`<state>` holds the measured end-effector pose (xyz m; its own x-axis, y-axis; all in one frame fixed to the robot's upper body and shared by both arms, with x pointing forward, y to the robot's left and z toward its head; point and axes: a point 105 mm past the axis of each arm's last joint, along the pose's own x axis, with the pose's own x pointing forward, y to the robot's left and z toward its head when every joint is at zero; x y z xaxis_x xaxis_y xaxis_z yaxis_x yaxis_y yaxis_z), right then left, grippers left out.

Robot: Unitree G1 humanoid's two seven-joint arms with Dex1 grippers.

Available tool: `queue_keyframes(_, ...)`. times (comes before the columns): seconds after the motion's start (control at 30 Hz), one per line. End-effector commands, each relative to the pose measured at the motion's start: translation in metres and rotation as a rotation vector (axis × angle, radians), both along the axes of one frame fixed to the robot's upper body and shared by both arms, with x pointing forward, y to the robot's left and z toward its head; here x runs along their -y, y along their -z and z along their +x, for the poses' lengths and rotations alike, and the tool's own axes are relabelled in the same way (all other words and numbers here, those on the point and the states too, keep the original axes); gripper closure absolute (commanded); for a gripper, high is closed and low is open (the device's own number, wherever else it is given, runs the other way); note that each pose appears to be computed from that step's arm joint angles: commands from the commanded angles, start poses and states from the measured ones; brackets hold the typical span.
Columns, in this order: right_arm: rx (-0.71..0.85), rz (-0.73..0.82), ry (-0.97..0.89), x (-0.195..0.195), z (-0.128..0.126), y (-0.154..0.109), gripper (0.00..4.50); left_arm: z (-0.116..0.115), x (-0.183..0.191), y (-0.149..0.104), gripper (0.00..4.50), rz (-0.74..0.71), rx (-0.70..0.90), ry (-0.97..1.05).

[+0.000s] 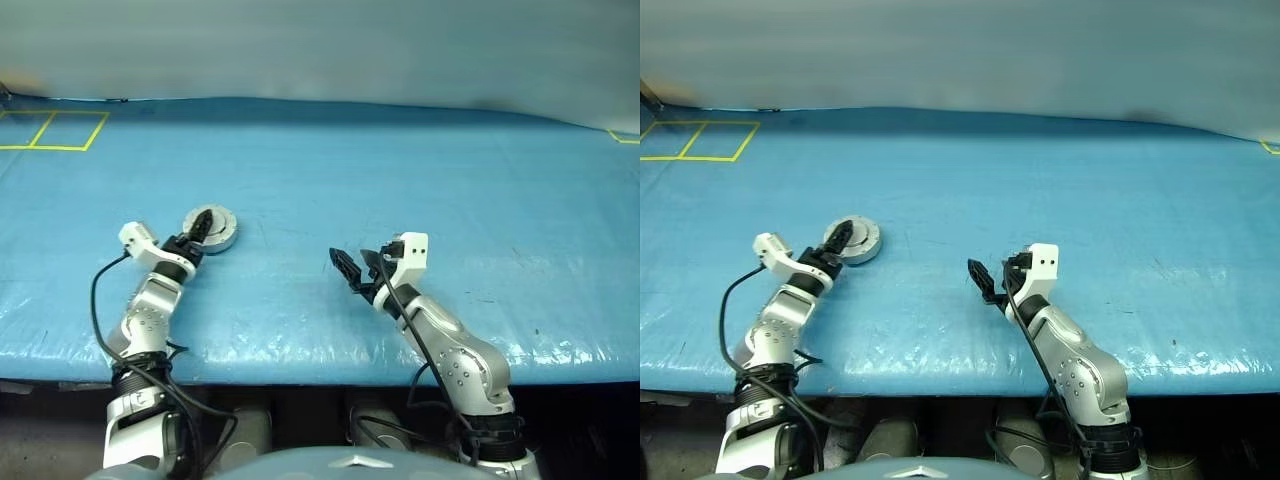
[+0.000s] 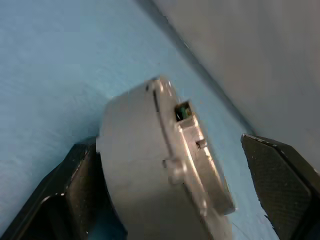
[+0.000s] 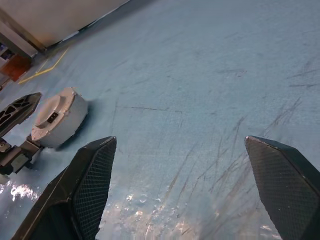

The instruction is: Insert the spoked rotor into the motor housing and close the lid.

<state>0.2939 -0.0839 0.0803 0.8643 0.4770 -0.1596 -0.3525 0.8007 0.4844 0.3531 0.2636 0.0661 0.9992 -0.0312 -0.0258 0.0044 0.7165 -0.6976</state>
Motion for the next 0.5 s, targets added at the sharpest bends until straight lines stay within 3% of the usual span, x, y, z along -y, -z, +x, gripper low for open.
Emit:
queue_keyframes(0.03, 0.04, 0.008, -0.029, -0.007, -0.002, -0.01, 0.19, -0.009, -0.038, -0.006, 0.01, 0.033, 0.01, -0.131)
queue_keyframes(0.17, 0.051, -0.009, -0.044, -0.009, -0.001, -0.011, 0.19, -0.016, -0.058, -0.02, 0.01, 0.076, 0.054, -0.177)
queue_keyframes(0.3, 0.109, -0.049, -0.022, 0.001, 0.002, -0.02, 0.19, -0.018, -0.049, -0.059, 0.01, 0.156, 0.189, -0.125)
queue_keyframes(0.4, 0.198, -0.193, 0.04, 0.018, 0.006, -0.027, 0.19, -0.017, -0.007, -0.099, 0.01, 0.302, 0.325, 0.06)
queue_keyframes(0.5, 0.263, -0.279, 0.069, 0.031, 0.009, -0.037, 0.19, -0.022, 0.05, -0.119, 0.01, 0.473, 0.397, 0.289)
